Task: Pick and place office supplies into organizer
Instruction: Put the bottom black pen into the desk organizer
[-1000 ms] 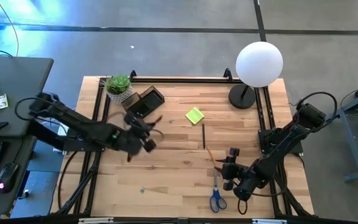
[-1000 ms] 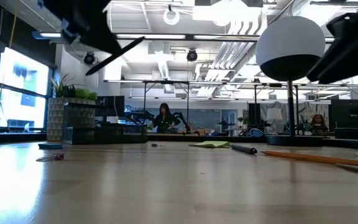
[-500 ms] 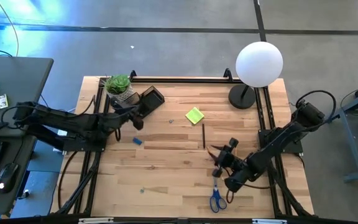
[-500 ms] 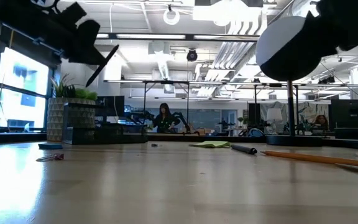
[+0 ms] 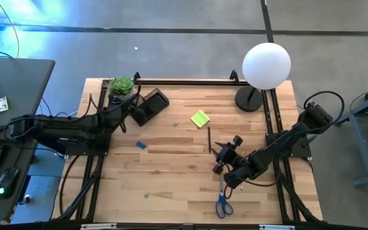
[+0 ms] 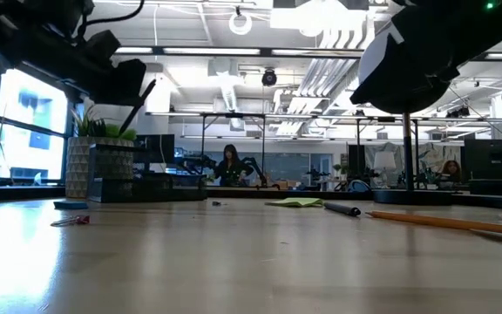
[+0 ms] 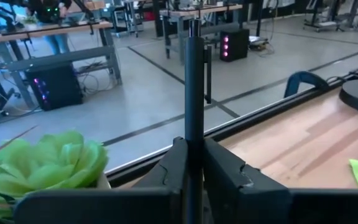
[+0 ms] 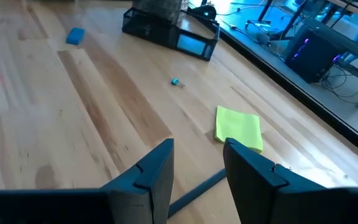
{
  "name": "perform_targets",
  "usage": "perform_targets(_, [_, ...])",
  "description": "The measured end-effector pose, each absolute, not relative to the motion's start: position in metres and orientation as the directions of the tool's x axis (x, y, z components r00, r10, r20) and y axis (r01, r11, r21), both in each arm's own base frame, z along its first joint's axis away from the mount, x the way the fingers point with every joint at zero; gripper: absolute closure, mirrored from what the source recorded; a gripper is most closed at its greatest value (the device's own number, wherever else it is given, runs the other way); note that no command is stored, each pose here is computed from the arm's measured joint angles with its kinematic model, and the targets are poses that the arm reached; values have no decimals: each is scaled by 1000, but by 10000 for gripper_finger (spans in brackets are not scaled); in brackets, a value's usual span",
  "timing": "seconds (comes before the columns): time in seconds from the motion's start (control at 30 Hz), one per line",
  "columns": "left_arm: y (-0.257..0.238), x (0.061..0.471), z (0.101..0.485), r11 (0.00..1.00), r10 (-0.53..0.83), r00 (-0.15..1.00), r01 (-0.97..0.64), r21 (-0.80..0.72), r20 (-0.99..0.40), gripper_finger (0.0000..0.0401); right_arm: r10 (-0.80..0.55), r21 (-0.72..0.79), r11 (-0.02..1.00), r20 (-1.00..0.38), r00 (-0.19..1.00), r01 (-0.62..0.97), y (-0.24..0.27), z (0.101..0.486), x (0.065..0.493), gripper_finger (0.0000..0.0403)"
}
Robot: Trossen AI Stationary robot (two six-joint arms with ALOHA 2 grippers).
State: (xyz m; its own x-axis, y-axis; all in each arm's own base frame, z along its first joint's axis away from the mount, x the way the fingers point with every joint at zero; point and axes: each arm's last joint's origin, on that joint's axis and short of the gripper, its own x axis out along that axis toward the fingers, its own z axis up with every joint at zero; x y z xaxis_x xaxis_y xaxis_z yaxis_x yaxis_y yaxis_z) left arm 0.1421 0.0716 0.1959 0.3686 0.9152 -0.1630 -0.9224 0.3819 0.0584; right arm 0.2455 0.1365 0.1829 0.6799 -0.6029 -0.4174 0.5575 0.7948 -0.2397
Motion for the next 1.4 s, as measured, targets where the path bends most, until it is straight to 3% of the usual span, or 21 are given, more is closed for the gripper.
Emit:
perform_targets(0.3, [76,141,195,421,900,411,-906,44,-147,373,-487,-218,871,-505,713,441,134,199,241,269])
perform_targets(0.43, [75,142,195,438,893,427,-898,51,-145,374,-315,-129,948,-522,793,292,126,206,240,269])
perform_targets(0.57, [75,142,195,439,892,428,-897,53,-145,368,-171,-13,983,-416,893,182,111,204,228,269])
perform_targets(0.8, [75,142,195,437,893,424,-897,62,-147,373,-120,100,985,-194,974,141,90,186,195,269])
perform_targets(1.17, [78,136,191,232,965,221,-970,69,-141,370,-79,122,987,-161,984,100,86,172,183,269])
perform_targets(1.4, [78,139,181,261,951,236,-959,111,-202,370,-75,115,989,-162,984,95,86,172,183,269])
